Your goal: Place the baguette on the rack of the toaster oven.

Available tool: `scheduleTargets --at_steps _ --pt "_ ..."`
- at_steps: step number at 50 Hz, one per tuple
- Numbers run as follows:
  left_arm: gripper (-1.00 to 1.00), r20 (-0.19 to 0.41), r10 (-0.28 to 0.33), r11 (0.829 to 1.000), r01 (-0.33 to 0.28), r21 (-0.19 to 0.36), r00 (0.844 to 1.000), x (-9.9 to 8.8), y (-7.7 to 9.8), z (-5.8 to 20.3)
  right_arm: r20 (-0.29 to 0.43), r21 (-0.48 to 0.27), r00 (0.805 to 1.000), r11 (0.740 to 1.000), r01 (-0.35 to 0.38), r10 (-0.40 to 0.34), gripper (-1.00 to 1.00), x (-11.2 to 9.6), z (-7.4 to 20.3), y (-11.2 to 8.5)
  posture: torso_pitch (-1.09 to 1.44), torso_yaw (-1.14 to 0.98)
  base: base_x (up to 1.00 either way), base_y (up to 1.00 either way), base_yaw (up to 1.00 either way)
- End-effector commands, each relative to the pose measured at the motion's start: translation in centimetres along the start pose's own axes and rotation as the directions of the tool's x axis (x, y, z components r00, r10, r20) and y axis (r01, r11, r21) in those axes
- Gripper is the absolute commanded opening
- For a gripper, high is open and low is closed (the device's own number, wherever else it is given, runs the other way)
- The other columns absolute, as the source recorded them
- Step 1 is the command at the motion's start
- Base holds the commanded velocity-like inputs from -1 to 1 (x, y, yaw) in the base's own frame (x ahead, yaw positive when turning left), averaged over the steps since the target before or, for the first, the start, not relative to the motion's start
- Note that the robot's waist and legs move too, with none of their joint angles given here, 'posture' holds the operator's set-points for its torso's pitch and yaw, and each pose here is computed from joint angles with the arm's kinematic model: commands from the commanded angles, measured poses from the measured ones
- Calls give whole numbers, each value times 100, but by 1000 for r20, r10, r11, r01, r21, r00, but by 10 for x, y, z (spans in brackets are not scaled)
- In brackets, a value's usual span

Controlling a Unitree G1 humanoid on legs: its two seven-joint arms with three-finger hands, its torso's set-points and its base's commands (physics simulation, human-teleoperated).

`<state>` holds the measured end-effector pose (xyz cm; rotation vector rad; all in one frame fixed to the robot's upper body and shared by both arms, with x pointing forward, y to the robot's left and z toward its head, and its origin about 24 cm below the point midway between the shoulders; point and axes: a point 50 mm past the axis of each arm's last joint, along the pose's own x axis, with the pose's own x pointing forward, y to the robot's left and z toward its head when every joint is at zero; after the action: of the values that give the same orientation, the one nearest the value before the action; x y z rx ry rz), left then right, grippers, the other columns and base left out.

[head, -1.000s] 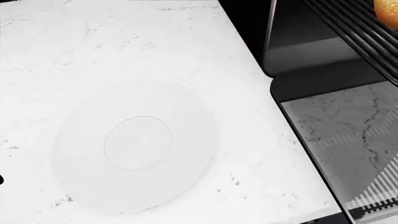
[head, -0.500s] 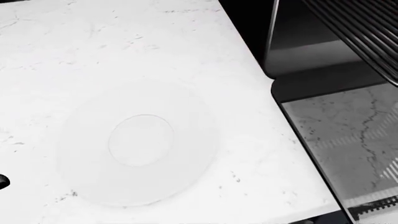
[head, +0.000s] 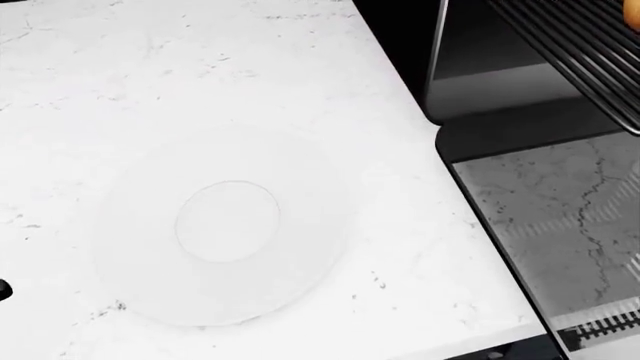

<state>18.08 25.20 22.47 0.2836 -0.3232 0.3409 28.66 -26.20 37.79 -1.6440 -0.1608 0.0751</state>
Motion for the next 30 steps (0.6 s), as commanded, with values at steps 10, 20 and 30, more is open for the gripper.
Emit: scheduleTargets --at_steps 10,20,30 --pt "100 64 16 1000 -17 17 998 -2 3 8 -25 -18 996 996 85 -85 -84 -10 -1 -17 0 0 0 0 0" --pt "100 63 18 1000 -19 18 998 -4 4 7 -35 -23 995 996 88 -89 -52 -10 -2 -19 0 0 0 0 0" --pt "100 63 21 1000 -22 18 998 -3 4 7 -37 -25 996 996 85 -86 -19 -11 -2 -19 0 0 0 0 0"
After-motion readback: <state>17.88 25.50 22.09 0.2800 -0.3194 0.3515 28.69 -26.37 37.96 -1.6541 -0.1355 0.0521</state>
